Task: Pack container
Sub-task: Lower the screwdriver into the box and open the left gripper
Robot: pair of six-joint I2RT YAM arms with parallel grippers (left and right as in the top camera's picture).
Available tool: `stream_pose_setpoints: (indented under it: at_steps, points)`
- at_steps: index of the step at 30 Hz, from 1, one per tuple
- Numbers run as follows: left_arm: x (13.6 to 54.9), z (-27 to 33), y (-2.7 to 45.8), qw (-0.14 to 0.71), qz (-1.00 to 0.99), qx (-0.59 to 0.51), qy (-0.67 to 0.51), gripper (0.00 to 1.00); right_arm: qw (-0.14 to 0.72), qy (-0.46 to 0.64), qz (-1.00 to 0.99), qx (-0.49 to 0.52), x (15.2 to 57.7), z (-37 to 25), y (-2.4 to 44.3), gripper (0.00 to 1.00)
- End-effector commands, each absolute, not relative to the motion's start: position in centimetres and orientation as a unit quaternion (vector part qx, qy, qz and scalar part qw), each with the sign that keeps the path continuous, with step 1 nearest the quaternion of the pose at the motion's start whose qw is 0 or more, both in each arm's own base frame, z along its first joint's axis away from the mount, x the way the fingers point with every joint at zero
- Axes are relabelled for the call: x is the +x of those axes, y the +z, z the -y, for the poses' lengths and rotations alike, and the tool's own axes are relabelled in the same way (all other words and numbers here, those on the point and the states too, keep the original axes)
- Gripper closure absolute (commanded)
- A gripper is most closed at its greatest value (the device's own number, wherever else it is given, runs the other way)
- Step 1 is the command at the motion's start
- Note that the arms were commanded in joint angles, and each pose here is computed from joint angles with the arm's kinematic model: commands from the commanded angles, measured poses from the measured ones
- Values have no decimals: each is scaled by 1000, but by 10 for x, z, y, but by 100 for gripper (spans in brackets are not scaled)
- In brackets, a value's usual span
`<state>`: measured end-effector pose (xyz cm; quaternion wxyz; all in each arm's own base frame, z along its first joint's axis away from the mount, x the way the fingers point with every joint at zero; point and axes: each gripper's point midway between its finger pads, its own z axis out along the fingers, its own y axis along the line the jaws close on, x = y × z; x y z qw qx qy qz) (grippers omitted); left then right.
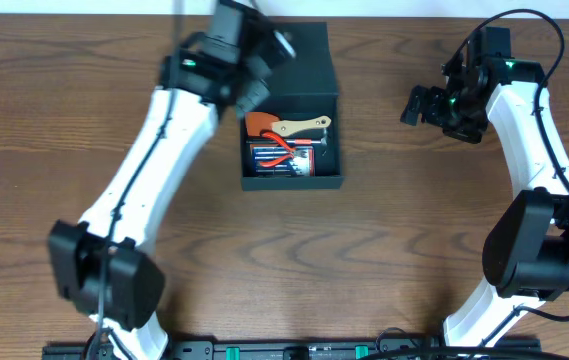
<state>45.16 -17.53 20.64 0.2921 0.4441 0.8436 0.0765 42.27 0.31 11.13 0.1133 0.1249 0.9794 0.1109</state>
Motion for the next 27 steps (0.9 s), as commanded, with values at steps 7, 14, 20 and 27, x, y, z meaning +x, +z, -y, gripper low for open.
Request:
stream_pose_setpoints:
  at_steps: [7,14,20,27]
  points:
    - [434,210,123,163,-686,698,125,94,108,114,-979,127,422,-7,108,1]
    - [431,208,78,107,-652,742,116,94,108,114,-979,127,422,-7,108,1]
    - [438,212,70,114,-652,740,118,77,107,114,-980,127,422,-7,108,1]
    - [444,207,93,142,-713,673,134,2,98,113,-980,128,418,-7,107,1]
